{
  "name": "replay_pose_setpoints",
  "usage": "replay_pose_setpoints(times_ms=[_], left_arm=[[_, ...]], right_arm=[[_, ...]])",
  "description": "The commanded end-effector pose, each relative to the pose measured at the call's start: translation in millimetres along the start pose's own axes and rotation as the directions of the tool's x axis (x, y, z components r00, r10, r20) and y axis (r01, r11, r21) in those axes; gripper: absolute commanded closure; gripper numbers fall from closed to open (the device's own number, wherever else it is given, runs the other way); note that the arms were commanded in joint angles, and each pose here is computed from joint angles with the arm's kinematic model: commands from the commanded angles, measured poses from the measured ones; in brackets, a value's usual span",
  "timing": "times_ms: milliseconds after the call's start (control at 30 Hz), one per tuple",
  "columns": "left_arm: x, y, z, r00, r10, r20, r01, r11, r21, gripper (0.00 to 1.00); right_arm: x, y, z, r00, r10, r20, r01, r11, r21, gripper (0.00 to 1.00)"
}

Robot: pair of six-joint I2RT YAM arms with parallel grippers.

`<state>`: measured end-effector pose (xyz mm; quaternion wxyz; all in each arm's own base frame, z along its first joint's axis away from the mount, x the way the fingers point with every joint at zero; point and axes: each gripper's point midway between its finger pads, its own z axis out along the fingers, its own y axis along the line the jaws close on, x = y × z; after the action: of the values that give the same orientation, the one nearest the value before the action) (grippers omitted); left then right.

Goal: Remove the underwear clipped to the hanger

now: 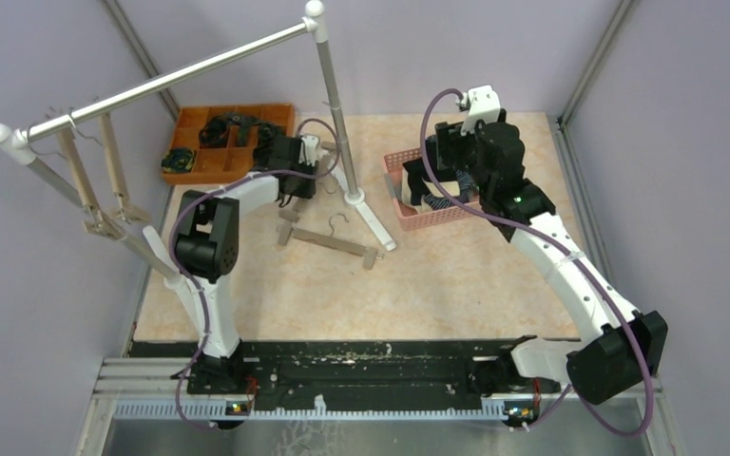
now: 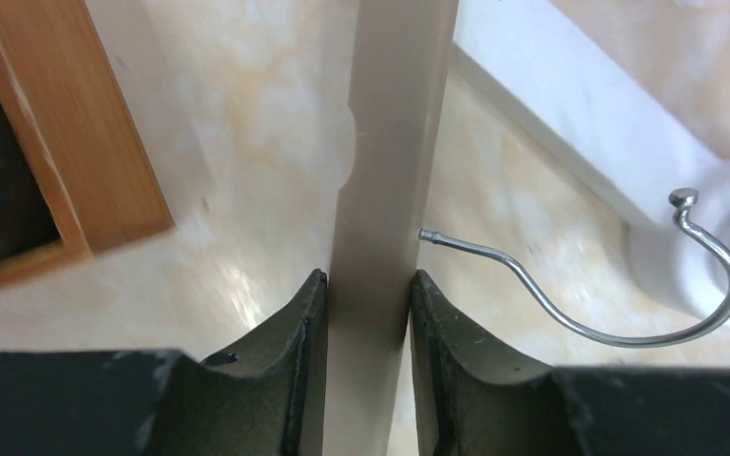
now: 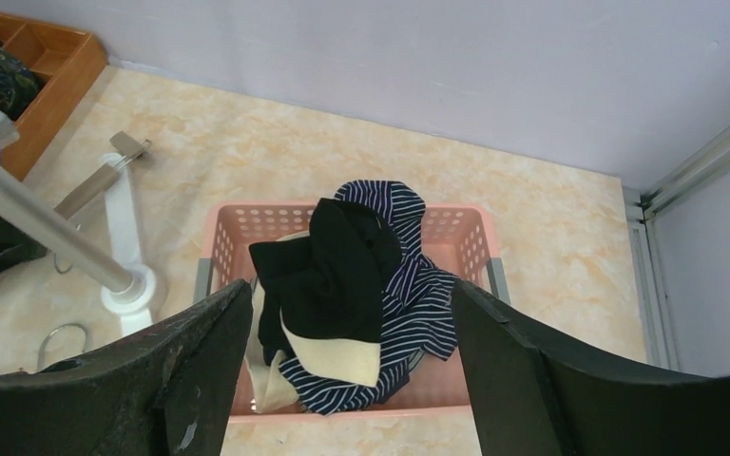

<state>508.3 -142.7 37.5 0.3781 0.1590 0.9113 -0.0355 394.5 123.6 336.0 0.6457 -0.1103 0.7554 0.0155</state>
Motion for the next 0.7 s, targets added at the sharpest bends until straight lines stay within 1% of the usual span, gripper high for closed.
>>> replay_pose_setpoints(times_ms=[0,133,300,400,500,600,633,667], left_arm=[[2.9,-24.0,-30.3,0.988,-0.156,0.022,0.152,0.981,0.122,0.88],[-13.8,-30.3,-46.6,0.963,-0.233,0.133,0.209,0.963,0.168,0.87],[-19.0,-26.9,-41.4,0.946,-0.275,0.171,0.251,0.956,0.15,0.88],[-30.7,-25.9,-41.6,0.921,-0.311,0.233,0.278,0.947,0.162,0.87],[-46.9,-25.6,-47.7,0.878,-0.371,0.304,0.325,0.926,0.192,0.87],[-61.6,-30.2,-59.8,0.83,-0.432,0.352,0.362,0.898,0.25,0.87],[-65.9,-31.5,-65.8,0.81,-0.458,0.367,0.378,0.885,0.272,0.87],[-74.2,-32.2,-76.9,0.777,-0.487,0.398,0.391,0.87,0.301,0.87]], right_arm=[[-20.7,0.5,-5.5,0.997,0.004,0.079,-0.003,1.0,-0.004,0.23],[-11.4,3.8,-3.3,0.998,-0.01,0.062,0.011,1.0,-0.018,0.22],[-5.9,6.0,-3.8,0.998,-0.031,0.062,0.033,0.999,-0.033,0.2],[-4.9,5.8,-3.5,0.997,-0.036,0.066,0.038,0.999,-0.031,0.19],[-2.4,6.1,-2.5,0.997,-0.041,0.061,0.043,0.999,-0.031,0.17],[1.3,6.0,-0.7,0.998,-0.049,0.043,0.051,0.998,-0.029,0.17],[2.0,5.7,-0.1,0.998,-0.052,0.039,0.053,0.998,-0.028,0.17],[2.4,5.7,-0.1,0.998,-0.055,0.037,0.056,0.998,-0.028,0.17]])
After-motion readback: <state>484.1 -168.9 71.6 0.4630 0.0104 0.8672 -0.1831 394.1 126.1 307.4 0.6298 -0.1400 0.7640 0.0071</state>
